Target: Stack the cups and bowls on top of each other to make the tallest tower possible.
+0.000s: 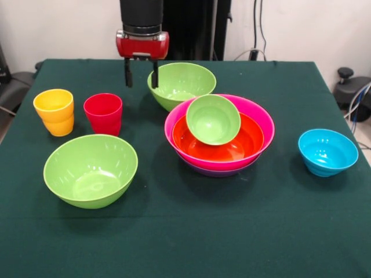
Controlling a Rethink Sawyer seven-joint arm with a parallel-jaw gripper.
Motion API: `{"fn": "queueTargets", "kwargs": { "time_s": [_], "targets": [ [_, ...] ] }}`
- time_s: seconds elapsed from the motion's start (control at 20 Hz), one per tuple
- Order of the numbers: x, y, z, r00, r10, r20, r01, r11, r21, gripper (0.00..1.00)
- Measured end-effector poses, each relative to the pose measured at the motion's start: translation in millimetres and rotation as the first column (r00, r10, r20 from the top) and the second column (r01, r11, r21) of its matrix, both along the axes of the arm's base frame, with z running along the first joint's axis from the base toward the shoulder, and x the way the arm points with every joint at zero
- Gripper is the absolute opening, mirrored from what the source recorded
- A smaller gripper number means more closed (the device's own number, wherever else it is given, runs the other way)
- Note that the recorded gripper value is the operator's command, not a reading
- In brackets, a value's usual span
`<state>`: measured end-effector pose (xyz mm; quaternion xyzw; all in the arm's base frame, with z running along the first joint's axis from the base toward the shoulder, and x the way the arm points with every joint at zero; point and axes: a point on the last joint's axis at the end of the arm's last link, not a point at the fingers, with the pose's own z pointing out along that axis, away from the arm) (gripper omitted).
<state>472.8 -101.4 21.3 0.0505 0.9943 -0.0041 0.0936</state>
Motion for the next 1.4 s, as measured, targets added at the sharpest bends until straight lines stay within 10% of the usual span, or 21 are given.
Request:
{"fn": "queueTargets", "kwargs": {
  "time_s": [0.5, 1.4],
  "targets": [
    [2.0, 16.8, -0.6, 0.9994, 0.036, -0.004, -0.036, 0.9994, -0.002, 1.0],
    [-36.2, 42.9, -67.9, 0.9904, 0.057, -0.126, -0.05, 0.9969, 0.06, 1.0]
  ]
}}
